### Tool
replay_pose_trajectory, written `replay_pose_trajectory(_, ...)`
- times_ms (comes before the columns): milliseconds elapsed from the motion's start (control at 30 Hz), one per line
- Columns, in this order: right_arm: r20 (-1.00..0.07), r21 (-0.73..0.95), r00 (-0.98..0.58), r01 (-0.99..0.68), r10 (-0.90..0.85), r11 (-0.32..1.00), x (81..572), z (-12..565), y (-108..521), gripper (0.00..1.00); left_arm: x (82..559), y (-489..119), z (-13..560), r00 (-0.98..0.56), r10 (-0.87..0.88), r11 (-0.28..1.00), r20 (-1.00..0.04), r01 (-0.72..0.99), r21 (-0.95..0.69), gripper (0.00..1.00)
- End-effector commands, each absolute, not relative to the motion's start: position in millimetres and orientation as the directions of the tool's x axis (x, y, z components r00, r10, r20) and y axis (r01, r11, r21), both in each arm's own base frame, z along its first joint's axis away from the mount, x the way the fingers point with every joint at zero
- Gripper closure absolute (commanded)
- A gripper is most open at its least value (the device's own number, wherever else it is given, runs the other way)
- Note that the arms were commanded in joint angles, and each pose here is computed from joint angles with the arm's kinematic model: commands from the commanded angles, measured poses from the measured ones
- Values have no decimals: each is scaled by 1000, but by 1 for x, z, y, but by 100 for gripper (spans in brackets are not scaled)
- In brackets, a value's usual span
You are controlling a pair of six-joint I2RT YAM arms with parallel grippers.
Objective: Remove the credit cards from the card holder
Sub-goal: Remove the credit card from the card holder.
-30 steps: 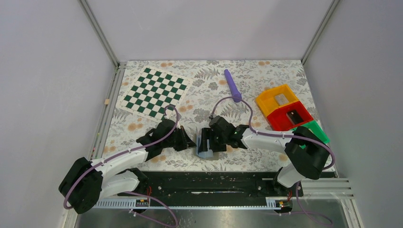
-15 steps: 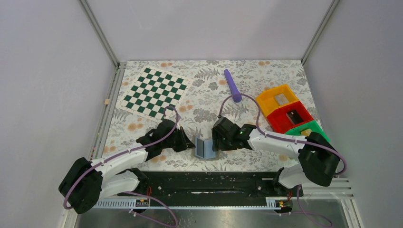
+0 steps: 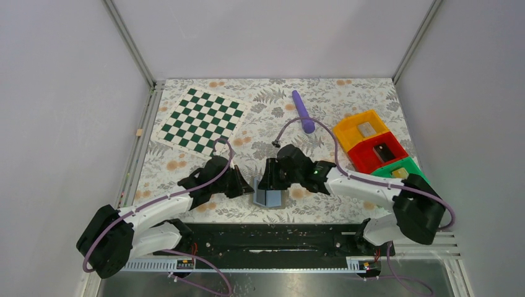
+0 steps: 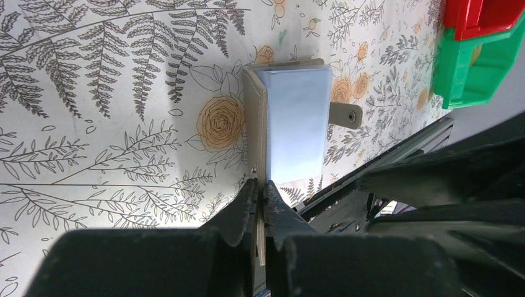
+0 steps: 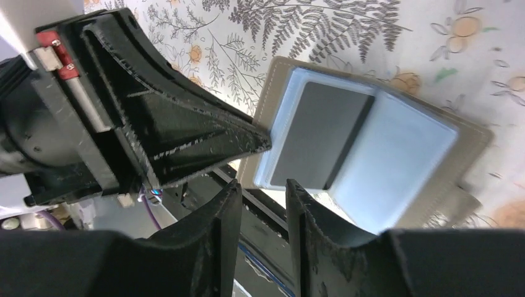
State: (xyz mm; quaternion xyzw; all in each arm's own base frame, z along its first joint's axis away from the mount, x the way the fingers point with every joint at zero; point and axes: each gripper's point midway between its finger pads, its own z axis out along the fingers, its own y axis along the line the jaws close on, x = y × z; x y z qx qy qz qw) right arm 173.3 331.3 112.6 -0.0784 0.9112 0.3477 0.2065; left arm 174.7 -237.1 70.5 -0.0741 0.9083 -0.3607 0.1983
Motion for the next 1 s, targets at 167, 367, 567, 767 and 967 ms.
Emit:
replay_pose_trajectory(167,-341,737,-940,-261,9,624,178,82,357,62,178,-215,51,-893,-318,810,-317,-82,-581,99)
replay_pose_trajectory(367,-303,728,-953,-215,23,651,180,52,340,64,181,-204,53,-882,-331,838,-335,-112,-534,83)
replay_pose_trajectory(567,-292,703,-956,-201,19,682,179,42,334,65,189,-207,71,-872,-325,839,-366,-87,-538,72)
replay_pose_trajectory(767,-289,704,-957,-201,16,681,179,42,335,67,192,-212,81,-871,-312,836,-379,-63,-545,67)
replay_pose_trajectory(967,-281,709,-960,-197,15,677,180,42,338,69,192,-225,85,-880,-288,800,-379,-3,-601,75)
